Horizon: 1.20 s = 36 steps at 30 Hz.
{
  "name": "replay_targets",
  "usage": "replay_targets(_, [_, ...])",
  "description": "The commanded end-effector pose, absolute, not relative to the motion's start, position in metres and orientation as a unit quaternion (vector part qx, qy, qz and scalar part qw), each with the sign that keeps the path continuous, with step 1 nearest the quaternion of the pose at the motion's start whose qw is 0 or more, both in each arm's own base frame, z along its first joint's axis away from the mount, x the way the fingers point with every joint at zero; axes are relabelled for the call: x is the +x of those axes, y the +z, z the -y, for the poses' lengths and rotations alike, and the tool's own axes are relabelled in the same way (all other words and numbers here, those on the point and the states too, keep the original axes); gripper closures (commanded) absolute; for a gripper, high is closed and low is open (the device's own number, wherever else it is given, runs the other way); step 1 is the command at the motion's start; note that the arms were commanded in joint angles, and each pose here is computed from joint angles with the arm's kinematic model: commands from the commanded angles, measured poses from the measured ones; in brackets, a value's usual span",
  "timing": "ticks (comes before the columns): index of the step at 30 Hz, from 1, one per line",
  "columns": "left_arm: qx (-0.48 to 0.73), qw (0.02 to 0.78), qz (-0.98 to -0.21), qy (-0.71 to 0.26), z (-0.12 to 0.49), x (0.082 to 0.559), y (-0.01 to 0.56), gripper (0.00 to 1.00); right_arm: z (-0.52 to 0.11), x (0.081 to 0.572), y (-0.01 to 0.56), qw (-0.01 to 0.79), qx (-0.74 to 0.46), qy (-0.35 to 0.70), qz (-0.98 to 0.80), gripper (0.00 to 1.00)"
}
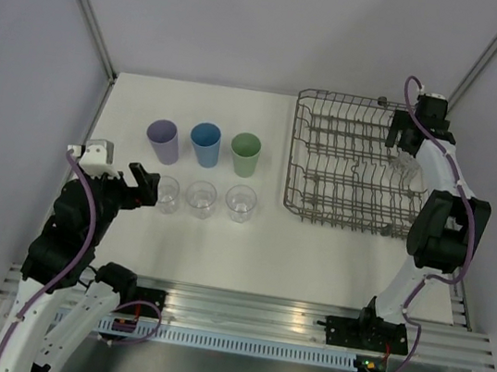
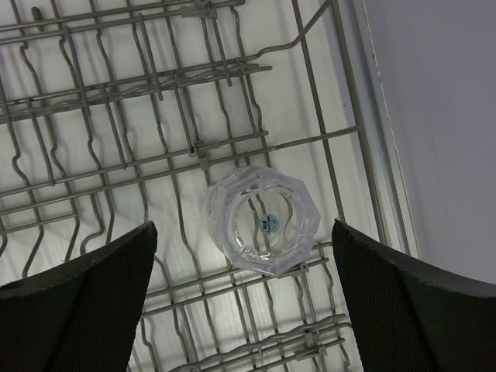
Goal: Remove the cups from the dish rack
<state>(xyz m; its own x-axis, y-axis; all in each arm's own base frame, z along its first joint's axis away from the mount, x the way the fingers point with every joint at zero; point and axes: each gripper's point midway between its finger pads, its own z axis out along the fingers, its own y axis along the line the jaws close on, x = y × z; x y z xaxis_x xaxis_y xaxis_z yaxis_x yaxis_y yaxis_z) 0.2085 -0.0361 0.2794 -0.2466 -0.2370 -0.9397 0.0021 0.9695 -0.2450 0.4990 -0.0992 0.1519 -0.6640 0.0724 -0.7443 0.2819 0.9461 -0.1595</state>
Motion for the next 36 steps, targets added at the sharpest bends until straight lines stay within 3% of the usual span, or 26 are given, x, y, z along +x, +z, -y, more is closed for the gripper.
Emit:
replay_targets(1, [-0.068,0.627,-0.769,-0.11,0.04,0.214,0.291,0.0,0.108,0.502,0.153,0.385,0.077,-0.124,-0.911,0.02])
replay_targets(21, [-0.052,0.62,-0.774,-0.119,0.047,0.215,0.288,0.0,0.124,0.509,0.093,0.323,0.086,-0.079,-0.939,0.05])
replay_targets(30, [-0.045,0.618,-0.776,-0.123,0.05,0.215,0.286,0.0,0.132,0.507,0.082,0.31,0.097,-0.097,-0.941,0.15])
replay_targets(36, [-0.045,0.618,-0.775,-0.123,0.05,0.215,0.287,0.0,0.134,0.505,0.093,0.318,0.101,-0.102,-0.937,0.3])
